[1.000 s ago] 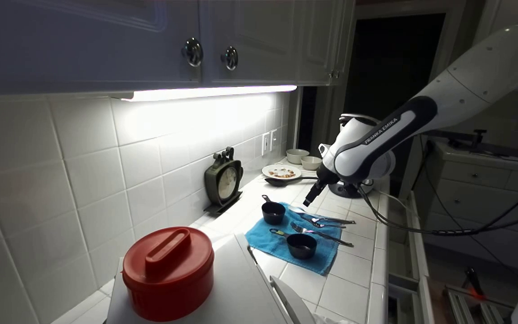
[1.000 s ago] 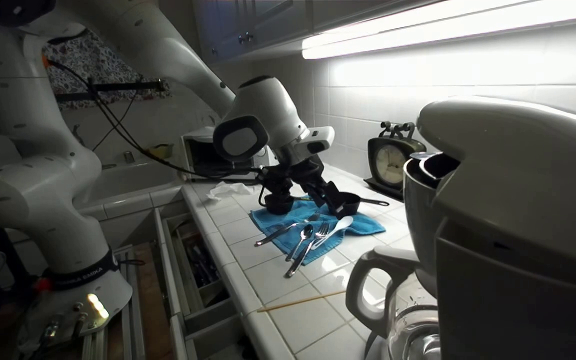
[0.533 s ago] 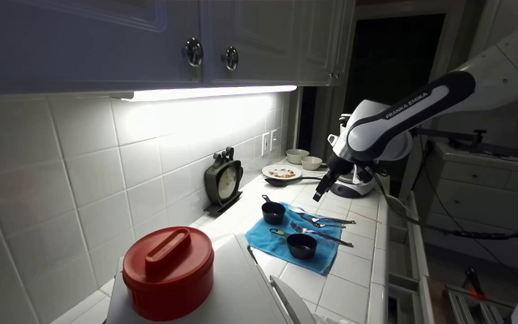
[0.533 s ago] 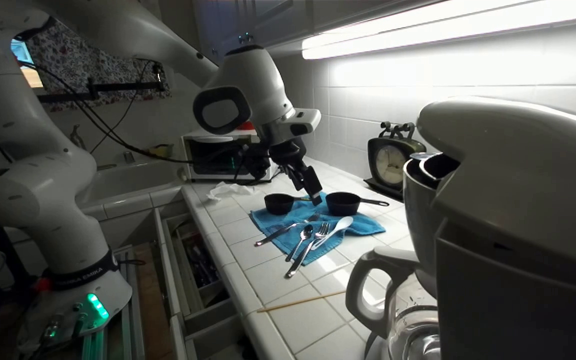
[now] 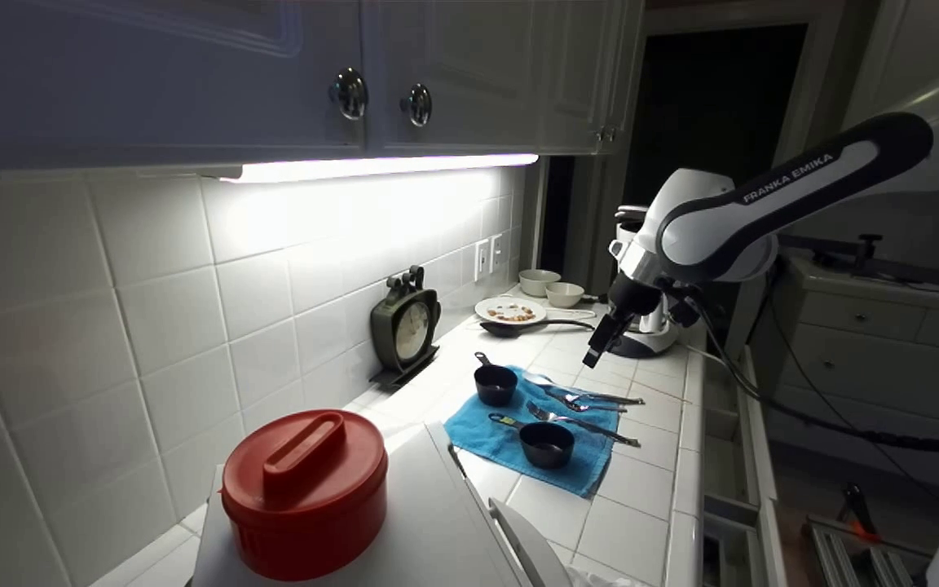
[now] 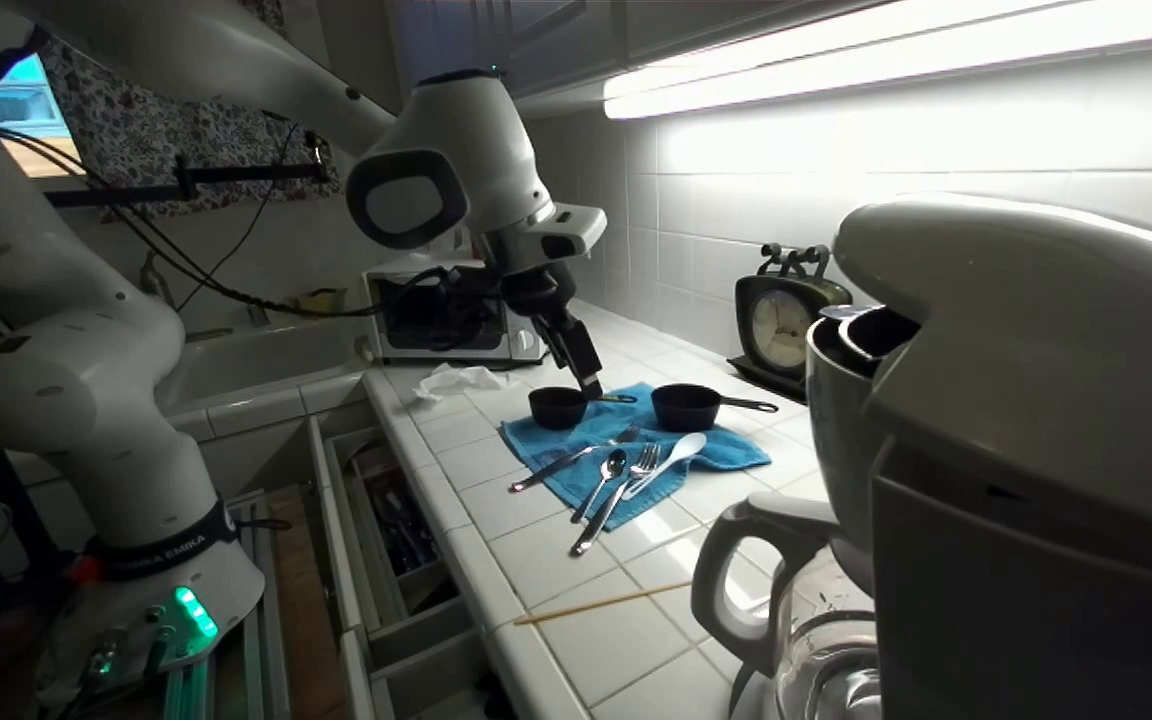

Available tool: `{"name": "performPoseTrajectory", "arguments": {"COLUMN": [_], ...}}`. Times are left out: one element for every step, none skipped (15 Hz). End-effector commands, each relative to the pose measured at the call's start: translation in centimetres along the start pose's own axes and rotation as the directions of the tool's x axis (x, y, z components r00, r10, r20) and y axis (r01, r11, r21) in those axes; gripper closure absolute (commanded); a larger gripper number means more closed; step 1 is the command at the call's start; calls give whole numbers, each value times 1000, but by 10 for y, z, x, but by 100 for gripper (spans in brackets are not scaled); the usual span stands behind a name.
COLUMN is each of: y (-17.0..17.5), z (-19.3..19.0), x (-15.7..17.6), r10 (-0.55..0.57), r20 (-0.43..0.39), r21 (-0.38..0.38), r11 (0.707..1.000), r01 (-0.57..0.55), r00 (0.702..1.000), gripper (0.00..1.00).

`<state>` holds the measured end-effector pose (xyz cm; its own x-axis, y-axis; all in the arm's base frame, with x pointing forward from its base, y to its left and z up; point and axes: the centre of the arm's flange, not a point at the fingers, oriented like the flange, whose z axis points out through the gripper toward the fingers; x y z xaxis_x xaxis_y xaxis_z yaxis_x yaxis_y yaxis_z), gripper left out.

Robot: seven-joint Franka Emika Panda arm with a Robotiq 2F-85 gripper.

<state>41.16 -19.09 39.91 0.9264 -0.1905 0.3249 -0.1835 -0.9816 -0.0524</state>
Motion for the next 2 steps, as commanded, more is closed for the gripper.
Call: {"name": "performPoseTrajectory", "arguments": {"y": [-2, -3], "z": [-1, -2], "x": [-2, -4], "r10": [1, 0], "r20": [-1, -2], "r21": [0, 0], "r11": [1000, 1000], "r01": [-1, 0], "r00": [1000, 1000], "gripper": [0, 0]}}
